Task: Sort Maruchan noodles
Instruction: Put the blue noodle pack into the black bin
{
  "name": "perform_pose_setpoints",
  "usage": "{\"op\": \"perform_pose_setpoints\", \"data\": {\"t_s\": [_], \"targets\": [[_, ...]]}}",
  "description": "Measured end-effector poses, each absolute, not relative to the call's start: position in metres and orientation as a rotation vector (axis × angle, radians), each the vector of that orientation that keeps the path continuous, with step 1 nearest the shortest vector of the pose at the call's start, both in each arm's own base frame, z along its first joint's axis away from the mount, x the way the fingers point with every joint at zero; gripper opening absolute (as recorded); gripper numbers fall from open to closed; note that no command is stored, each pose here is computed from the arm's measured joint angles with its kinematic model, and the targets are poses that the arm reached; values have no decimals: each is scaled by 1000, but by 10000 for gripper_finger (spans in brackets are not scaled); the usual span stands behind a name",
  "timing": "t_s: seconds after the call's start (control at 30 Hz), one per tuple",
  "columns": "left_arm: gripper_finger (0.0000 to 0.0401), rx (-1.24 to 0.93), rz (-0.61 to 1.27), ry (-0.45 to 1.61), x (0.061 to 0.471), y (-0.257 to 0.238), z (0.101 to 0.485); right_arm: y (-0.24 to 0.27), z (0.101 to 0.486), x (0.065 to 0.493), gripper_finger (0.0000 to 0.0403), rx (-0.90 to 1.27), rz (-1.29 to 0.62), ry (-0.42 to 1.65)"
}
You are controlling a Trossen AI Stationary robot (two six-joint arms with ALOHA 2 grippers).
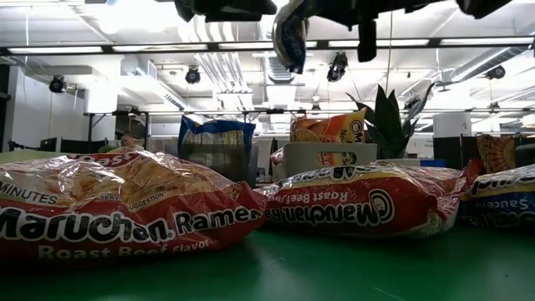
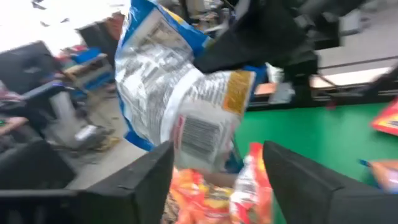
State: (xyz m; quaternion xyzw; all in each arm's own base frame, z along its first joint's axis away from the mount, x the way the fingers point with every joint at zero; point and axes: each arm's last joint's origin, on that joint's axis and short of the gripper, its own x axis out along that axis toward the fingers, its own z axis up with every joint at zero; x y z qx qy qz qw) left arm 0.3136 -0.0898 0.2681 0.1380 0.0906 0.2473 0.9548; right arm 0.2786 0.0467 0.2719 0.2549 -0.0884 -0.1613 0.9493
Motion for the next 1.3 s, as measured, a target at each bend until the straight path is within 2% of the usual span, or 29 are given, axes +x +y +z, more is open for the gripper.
{"op": "perform_pose_setpoints", "data": {"t_s": [0.2,0.47,0.7,0.93,1.17,1.3], "targets": [[273,361,672,163,329,-90,252,39,262,291,12,550,-369,-249],[274,338,855,135,345,-81,233,38,254,302,12,594,-350,-358],[263,276,896,115,351,-69,223,38,252,304,12,617,-341,-358],[196,256,894,104,352,-68,223,38,251,304,12,611,-344,-344],[90,253,893,100,352,-68,224,38,245,306,13,587,-360,-287],[33,261,893,105,352,-68,224,39,243,306,31,569,-368,-257]]}}
